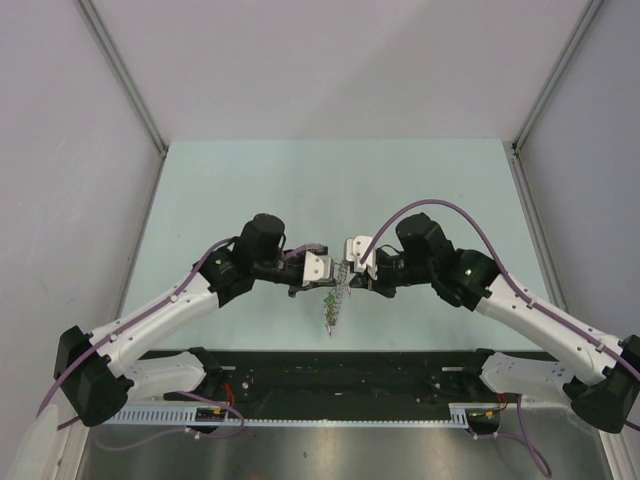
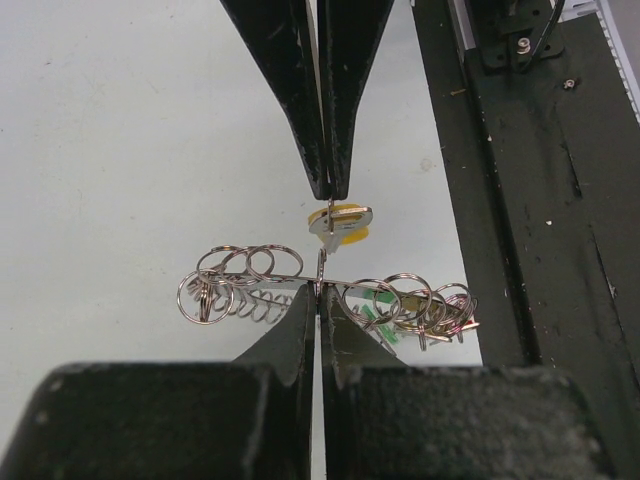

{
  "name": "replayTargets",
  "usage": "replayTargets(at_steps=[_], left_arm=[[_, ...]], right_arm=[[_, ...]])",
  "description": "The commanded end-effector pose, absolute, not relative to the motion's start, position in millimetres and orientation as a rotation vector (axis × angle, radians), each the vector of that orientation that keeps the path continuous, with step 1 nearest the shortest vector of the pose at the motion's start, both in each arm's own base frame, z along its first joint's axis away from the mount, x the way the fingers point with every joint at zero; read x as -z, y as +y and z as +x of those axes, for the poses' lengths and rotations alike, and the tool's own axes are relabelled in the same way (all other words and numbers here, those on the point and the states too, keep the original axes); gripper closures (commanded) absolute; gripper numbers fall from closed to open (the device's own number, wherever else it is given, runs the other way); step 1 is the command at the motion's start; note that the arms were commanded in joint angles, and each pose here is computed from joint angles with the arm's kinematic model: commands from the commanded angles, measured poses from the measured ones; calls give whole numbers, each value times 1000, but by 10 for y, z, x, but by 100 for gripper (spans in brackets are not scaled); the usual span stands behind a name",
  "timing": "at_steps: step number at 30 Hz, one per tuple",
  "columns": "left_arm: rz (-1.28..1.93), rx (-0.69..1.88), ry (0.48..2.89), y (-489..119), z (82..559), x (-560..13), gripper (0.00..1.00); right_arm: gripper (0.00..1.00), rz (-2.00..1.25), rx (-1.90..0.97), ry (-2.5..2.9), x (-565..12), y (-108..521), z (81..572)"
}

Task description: Put the keys on the keyring

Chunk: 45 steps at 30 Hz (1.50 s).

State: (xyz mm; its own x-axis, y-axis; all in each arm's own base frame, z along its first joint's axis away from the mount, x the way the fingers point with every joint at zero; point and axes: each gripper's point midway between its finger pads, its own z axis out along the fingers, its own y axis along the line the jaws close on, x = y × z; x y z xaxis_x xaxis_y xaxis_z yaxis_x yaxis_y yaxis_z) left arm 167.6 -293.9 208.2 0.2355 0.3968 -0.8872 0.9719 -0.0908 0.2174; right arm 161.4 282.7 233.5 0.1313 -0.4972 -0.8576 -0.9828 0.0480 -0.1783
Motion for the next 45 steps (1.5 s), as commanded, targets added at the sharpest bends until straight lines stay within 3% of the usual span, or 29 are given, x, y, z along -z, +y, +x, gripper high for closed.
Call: replayTargets(at_steps=[1, 45], left_arm=[[1668, 858, 1147, -2995, 1574, -2271, 100], [1654, 902, 1147, -3035, 1548, -2306, 100]], right_arm=[[100, -1566, -683, 1466, -2457, 2845, 1664], [100, -1571, -730, 1406, -2522, 2959, 1648]])
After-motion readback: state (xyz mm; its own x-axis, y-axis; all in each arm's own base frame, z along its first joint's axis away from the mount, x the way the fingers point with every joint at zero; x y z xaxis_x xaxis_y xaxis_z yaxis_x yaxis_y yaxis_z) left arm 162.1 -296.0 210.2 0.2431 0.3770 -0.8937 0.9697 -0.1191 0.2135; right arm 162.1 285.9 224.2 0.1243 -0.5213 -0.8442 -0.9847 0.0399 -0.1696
